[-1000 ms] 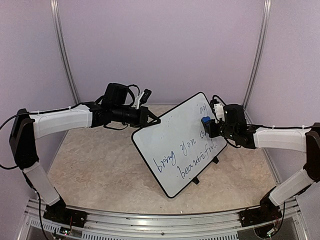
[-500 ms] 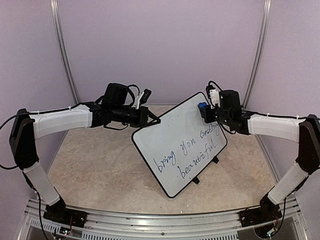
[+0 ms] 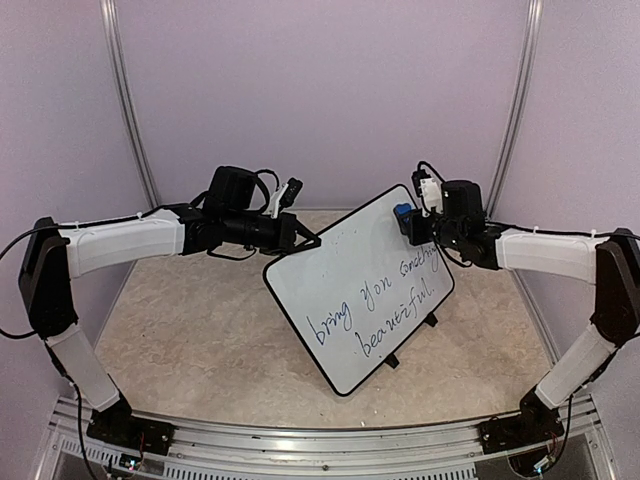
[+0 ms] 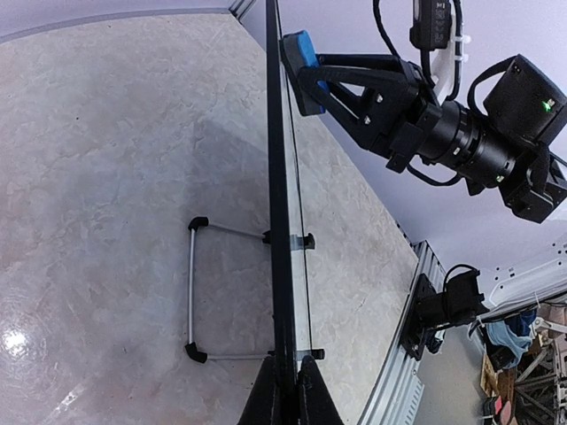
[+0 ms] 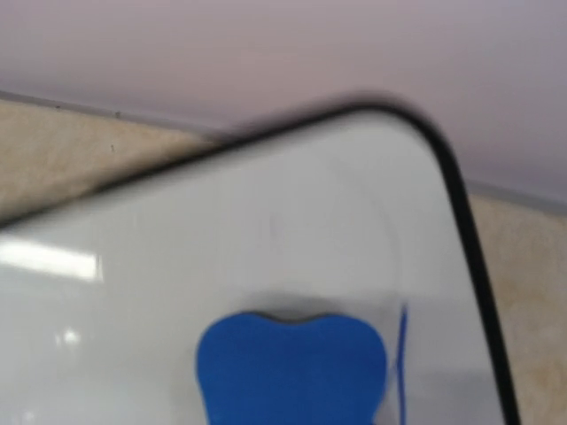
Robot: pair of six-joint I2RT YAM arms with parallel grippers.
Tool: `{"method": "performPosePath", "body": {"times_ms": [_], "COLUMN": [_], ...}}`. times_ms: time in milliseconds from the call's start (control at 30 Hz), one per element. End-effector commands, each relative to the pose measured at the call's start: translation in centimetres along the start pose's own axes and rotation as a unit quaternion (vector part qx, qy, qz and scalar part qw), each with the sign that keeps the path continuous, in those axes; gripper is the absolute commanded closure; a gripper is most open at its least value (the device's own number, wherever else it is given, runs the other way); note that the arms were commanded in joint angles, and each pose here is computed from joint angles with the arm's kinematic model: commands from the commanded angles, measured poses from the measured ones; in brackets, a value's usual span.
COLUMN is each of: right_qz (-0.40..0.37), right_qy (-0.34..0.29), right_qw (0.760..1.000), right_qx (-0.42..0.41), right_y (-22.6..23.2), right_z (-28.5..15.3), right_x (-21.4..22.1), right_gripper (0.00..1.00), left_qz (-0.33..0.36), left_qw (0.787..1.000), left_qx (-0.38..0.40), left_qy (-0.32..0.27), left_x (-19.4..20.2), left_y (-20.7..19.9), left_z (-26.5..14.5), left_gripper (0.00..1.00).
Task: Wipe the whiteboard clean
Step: Erase the whiteboard at the center of the board.
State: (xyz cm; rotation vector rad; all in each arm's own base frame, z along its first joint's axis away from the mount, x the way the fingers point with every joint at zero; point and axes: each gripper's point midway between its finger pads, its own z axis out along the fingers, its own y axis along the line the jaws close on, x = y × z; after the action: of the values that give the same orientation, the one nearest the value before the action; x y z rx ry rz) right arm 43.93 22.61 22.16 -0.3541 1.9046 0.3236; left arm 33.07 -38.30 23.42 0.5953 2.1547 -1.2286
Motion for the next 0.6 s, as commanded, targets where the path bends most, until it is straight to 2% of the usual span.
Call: {"method": "performPosePath", "body": {"times_ms": [0, 267, 567], "right_qz": [0.005, 0.008, 0.006], "right_qy": [0.072, 0.086, 0.058], "right_qw": [0.997, 0.996, 0.998], "right_qx": [-0.011, 0.017, 0.035], "right_y": [0.3, -1.0, -2.1], "right_z": [-1.0, -2.9, -1.1], "right_x": [6.1, 8.6, 4.6], "right_gripper": [0.74, 0.74, 0.74], "left_qz": [0.07, 0.069, 0.069], "left_qw": [0.994, 0.994, 0.994], "left_qx": [0.082, 0.081, 0.081], "left_qy": [0.005, 0.007, 0.009], "left_x": [0.1, 0.3, 0.5], "left_y": [-4.7, -4.7, -4.7], "left_z": [-0.6, -0.5, -0.4], "left_gripper": [1.0, 1.0, 1.0]}}
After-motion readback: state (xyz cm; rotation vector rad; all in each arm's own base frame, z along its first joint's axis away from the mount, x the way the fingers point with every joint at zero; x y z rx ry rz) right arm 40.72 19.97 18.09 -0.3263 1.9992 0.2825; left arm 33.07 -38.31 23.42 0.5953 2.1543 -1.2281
